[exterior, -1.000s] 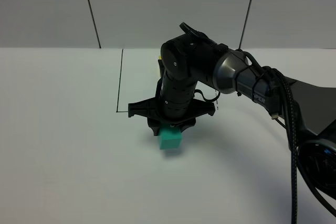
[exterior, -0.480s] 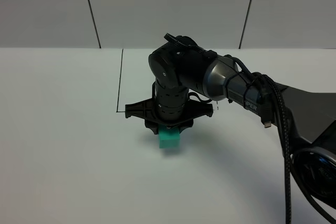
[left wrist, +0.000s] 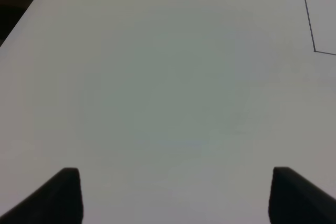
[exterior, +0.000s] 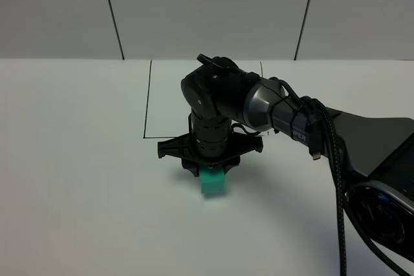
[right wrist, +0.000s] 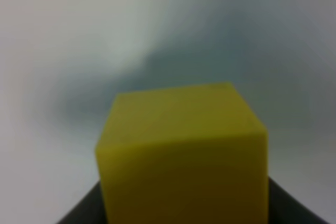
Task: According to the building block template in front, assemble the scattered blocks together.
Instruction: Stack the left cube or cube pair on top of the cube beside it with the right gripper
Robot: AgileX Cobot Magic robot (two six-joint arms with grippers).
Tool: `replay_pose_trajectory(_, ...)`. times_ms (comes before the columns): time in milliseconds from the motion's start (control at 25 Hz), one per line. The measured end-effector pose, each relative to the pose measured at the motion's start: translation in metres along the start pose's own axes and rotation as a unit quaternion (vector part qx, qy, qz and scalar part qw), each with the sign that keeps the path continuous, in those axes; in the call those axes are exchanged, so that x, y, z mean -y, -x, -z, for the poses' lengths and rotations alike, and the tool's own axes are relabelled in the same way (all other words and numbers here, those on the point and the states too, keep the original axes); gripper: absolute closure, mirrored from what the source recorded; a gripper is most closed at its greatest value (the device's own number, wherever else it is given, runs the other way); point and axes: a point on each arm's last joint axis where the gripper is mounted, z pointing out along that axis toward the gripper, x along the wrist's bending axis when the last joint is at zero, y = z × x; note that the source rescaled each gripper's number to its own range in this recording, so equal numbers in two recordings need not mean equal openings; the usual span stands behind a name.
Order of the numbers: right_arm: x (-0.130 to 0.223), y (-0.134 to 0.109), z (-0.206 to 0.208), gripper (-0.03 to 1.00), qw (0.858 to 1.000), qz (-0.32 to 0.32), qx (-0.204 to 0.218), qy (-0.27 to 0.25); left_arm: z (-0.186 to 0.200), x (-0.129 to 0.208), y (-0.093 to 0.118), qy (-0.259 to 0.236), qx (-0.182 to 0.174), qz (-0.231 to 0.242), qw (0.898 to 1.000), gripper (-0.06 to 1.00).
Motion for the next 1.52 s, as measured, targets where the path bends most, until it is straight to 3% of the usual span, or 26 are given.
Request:
replay_pose_trajectory(360,0.006,0.013,-0.028,0.8,1.0,-0.01,-0.003,0.001,0.0,0.0,0.0,0.0,0.0,0.0,1.0,0.34)
replay_pose_trajectory(680,-0.003,0.023,-0.029,0.8,1.0,0.005,-0.009,0.007,0.0,0.0,0.0,0.0,0.0,0.0,1.0,0.34)
replay_pose_trajectory(1520,-0.006,0.022,-0.029,0.8,0.999,0.003,-0.024,0.022,0.0,0.0,0.0,0.0,0.0,0.0,1.0,0.34)
